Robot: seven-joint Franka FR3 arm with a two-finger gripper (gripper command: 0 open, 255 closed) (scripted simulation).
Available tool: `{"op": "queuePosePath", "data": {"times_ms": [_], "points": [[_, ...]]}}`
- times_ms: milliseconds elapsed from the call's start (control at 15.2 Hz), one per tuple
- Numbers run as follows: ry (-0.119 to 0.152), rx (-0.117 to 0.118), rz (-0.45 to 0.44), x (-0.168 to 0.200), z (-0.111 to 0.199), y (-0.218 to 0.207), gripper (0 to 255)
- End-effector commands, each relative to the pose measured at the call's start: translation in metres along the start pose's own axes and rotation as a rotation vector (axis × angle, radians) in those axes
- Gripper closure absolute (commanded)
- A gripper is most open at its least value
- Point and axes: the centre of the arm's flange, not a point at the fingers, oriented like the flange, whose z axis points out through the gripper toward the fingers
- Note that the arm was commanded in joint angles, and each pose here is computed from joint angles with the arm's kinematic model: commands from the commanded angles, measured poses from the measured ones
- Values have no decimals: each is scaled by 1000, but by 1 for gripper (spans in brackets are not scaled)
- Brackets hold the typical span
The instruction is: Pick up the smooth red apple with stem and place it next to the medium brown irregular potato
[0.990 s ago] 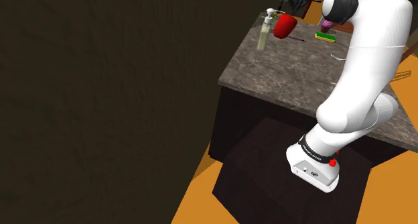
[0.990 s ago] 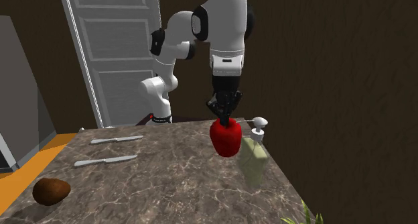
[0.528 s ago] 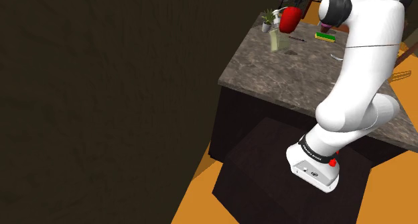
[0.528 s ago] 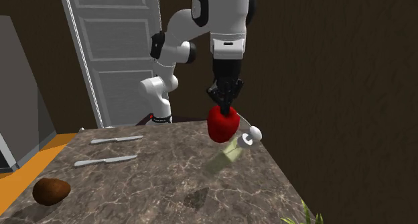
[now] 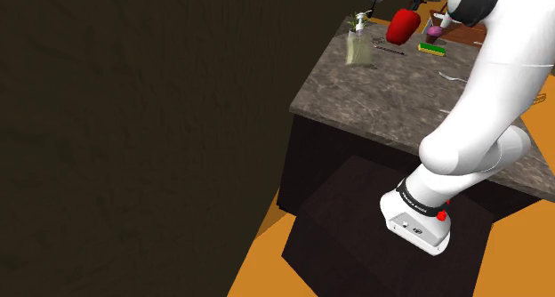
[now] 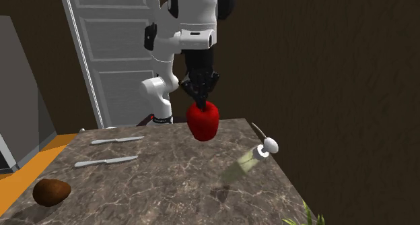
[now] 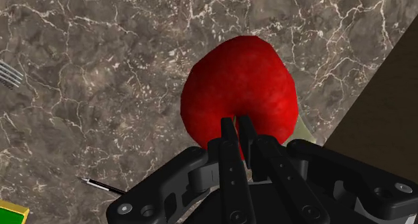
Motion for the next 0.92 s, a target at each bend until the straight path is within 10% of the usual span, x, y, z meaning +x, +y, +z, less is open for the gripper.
{"op": "queuePosePath", "data": {"times_ms": [0, 858], "points": [[0, 1, -2, -21, 0, 22, 255], [0, 1, -2, -139, -21, 144, 255]]}}
